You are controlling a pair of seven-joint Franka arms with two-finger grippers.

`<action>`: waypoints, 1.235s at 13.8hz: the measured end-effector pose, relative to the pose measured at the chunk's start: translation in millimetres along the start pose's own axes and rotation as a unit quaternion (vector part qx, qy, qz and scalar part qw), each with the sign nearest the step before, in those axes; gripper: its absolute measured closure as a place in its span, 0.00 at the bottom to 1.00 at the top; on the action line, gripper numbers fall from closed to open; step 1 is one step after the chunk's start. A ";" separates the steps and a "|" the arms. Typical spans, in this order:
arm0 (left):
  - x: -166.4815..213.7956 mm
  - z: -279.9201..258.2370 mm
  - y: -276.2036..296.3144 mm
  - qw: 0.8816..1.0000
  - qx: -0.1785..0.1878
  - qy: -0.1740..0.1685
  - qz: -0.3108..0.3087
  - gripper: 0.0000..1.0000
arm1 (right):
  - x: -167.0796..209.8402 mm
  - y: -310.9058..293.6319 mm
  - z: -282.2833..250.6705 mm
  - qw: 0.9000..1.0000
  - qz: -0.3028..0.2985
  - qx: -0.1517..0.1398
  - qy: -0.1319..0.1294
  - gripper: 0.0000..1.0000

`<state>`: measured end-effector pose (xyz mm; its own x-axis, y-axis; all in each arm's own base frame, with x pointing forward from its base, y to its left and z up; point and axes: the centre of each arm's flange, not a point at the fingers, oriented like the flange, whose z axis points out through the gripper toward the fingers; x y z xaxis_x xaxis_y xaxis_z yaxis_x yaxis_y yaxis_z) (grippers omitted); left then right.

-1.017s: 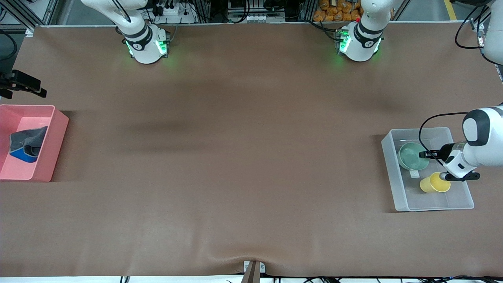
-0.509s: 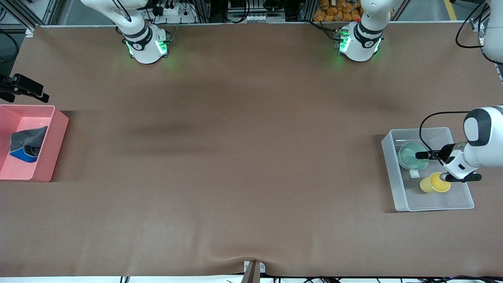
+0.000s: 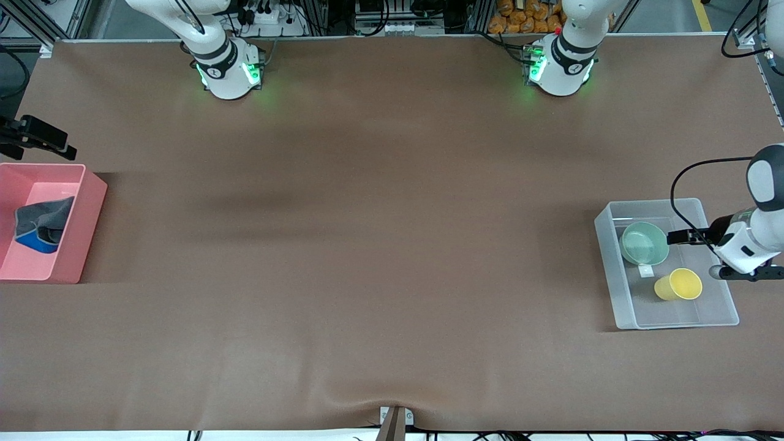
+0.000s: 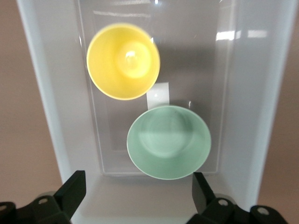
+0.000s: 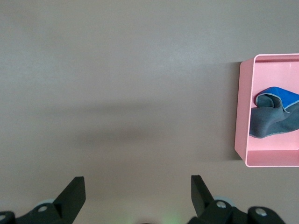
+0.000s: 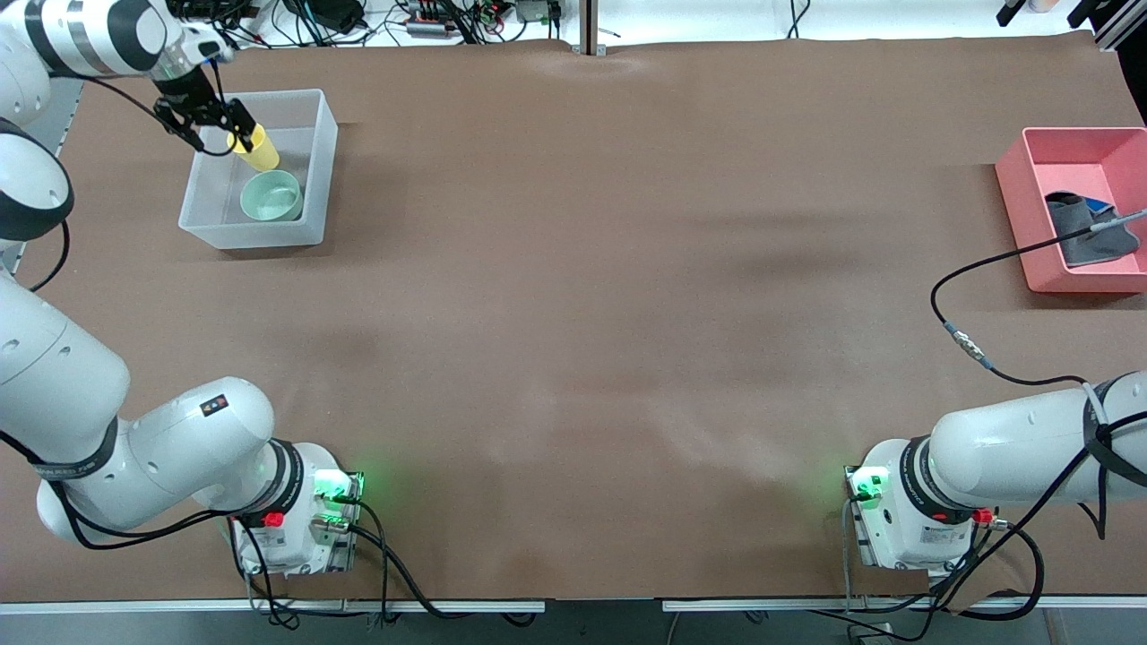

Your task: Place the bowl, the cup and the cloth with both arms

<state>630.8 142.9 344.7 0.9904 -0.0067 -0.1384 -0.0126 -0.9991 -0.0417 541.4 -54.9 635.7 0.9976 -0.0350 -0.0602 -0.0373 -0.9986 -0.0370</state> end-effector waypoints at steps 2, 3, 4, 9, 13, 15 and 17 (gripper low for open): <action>0.7 -38.5 13.1 0.999 0.010 0.030 0.009 0.00 | 0.9 0.0 -0.8 1.000 0.000 0.000 0.004 0.00; -0.8 -57.6 20.2 0.999 0.016 0.044 0.013 0.00 | 1.4 0.1 -1.1 1.000 0.000 0.000 0.006 0.00; -2.9 -75.9 29.3 0.998 0.021 0.057 0.018 0.00 | 1.5 0.1 -1.2 1.000 0.000 -0.001 0.007 0.00; -16.3 -130.6 55.9 0.996 0.032 0.088 0.015 0.00 | 1.3 4.4 -1.3 1.000 0.004 -0.001 0.007 0.00; -28.6 -162.9 65.4 0.994 0.029 0.109 0.007 0.00 | 1.0 6.3 -0.5 1.000 -0.002 -0.001 0.006 0.00; -37.7 -177.4 71.1 0.993 0.035 0.109 0.004 0.00 | 1.0 6.5 0.0 1.000 -0.002 -0.002 0.004 0.00; -45.6 -190.9 79.8 0.993 0.032 0.113 -0.015 0.00 | 0.9 6.5 0.4 1.000 -0.003 -0.002 0.004 0.00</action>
<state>611.0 55.2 536.5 0.9960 0.0066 0.0889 0.0161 -0.9942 -0.1065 542.1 -61.4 635.0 0.9982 -0.0294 -0.0524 -0.0312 -0.9989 -0.0342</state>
